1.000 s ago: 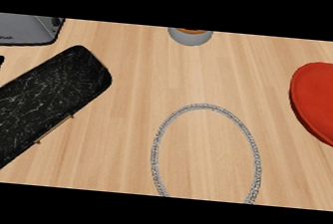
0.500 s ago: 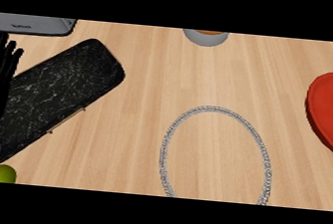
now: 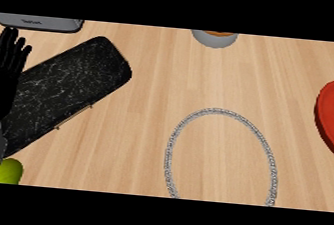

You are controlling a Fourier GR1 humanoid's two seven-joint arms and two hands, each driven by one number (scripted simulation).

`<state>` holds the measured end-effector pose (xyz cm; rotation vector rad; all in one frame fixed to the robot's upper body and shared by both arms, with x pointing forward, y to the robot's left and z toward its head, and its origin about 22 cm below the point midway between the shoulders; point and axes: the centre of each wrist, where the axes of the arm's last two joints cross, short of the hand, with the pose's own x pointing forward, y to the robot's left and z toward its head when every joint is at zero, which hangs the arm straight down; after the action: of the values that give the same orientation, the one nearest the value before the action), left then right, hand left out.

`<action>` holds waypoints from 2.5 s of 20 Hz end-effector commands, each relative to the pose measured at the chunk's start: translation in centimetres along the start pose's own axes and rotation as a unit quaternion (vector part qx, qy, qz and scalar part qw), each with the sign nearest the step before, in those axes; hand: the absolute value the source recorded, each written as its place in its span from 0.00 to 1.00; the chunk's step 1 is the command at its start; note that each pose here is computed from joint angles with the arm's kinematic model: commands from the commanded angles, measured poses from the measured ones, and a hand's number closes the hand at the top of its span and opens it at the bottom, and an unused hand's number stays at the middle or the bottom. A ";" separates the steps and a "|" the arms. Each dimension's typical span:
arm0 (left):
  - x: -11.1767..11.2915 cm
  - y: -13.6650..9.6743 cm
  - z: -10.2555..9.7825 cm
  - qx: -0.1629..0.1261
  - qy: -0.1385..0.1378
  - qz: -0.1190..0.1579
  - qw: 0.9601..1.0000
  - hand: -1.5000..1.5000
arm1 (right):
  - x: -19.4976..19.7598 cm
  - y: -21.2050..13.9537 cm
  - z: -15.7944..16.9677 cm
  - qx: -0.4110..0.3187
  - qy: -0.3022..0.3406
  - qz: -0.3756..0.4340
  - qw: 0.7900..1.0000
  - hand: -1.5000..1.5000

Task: Pick the sweet potato from the placemat and place it in the bowl

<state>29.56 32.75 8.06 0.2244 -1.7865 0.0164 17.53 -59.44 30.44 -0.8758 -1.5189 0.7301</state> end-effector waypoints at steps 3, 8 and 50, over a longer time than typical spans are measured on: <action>-0.2 0.3 -0.7 -0.001 -0.004 0.001 1.000 0.50 | 2.1 3.0 -4.0 0.081 -0.032 -0.006 0.996 1.00; -0.7 0.6 -1.1 0.006 0.006 -0.001 1.000 0.50 | 3.5 8.8 -7.2 0.119 -0.033 -0.024 0.992 1.00; -0.5 -0.6 -0.2 0.004 -0.011 0.002 1.000 0.50 | -10.3 13.1 -1.8 -0.192 0.103 -0.311 0.925 0.00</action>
<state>30.09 32.37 8.25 0.2253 -1.8002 0.0229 24.03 -59.33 13.43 -0.6605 -1.6103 -0.0719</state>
